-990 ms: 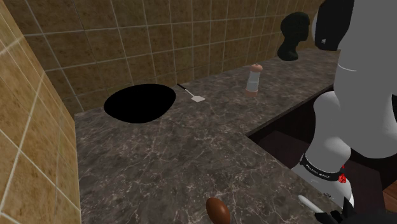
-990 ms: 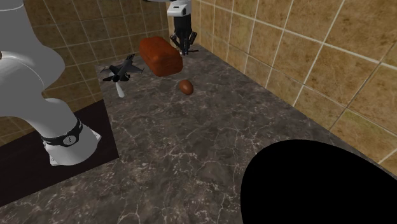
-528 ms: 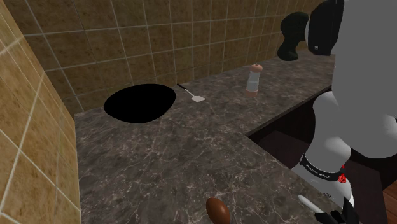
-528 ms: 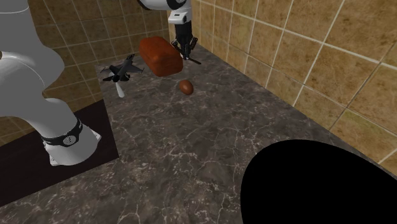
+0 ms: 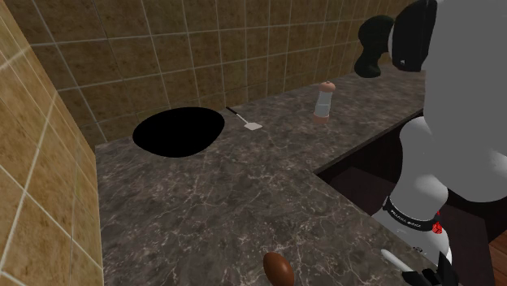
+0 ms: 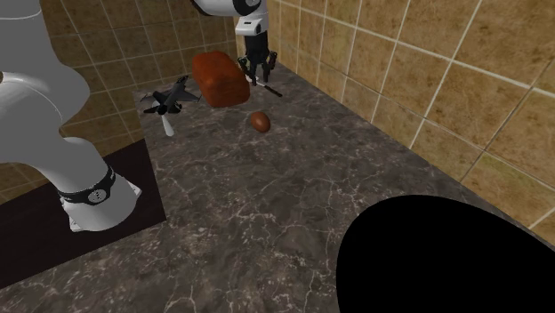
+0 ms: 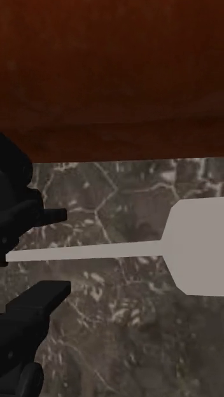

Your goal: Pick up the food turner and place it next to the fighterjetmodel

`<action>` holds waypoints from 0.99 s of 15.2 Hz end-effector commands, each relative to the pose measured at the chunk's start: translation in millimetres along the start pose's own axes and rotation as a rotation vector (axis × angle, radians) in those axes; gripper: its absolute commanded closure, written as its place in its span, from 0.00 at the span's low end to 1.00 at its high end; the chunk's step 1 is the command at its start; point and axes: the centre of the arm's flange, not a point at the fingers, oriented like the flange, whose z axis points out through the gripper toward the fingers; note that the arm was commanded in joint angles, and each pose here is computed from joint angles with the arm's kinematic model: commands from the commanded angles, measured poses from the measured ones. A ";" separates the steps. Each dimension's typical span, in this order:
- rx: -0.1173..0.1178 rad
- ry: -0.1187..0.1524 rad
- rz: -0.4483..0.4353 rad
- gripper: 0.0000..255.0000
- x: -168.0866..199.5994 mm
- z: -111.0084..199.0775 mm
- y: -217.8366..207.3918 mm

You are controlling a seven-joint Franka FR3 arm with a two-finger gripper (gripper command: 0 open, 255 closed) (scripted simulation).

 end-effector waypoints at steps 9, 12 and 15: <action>-0.012 0.002 -0.002 0.00 -0.2 -45.7 1.1; -0.012 0.002 -0.002 0.00 -0.2 -45.7 1.1; -0.012 0.002 -0.002 0.00 -0.2 -45.7 1.1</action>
